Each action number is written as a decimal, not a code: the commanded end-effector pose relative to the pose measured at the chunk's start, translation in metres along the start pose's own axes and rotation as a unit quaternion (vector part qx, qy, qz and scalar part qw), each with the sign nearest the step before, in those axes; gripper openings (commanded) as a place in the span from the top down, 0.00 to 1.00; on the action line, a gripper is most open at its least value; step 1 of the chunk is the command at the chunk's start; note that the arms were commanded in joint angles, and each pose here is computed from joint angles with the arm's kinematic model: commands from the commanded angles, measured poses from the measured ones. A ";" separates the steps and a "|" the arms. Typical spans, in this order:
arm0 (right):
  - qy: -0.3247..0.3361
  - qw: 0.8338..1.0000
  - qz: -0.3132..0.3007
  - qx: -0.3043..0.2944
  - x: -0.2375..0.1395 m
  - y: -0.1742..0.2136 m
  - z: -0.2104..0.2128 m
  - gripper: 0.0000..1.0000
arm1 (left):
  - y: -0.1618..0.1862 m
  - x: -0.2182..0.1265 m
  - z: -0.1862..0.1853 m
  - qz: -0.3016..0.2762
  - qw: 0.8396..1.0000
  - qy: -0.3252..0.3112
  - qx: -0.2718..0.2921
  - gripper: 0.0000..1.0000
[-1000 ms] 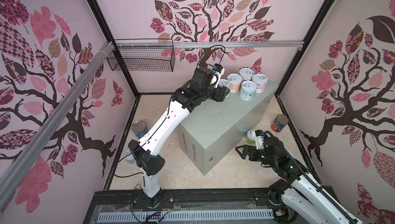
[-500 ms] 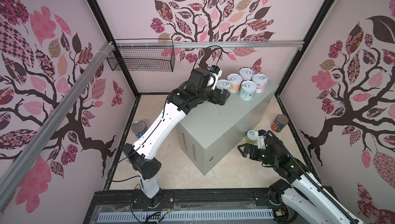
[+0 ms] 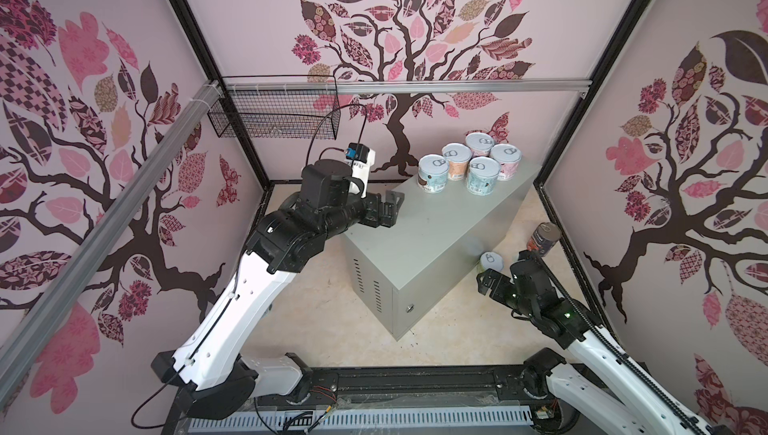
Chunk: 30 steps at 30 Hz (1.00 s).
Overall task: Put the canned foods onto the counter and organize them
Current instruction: 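Open the left gripper and withdraw while the right gripper lowers toward the green-labelled can, then close the right gripper around the green-labelled can on the floor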
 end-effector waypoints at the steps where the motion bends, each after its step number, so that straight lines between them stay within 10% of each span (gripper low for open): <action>1: 0.030 0.999 -0.034 0.016 0.001 -0.013 0.004 0.00 | 0.030 -0.010 0.028 0.030 0.996 -0.068 -0.053 0.02; 30: 0.151 0.984 -0.080 0.051 0.099 -0.033 -0.001 0.00 | 0.214 -0.016 0.097 0.122 0.936 -0.238 -0.231 0.02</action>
Point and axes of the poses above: each gripper's point midway between its finger pads, its own x axis out along the fingers, its own z axis along the line the jaws close on, y = z × x, the point moved 9 cm from there along -x, back along the fingers, and after that the axes turned 6 degrees about x, right-handed, at the moved point
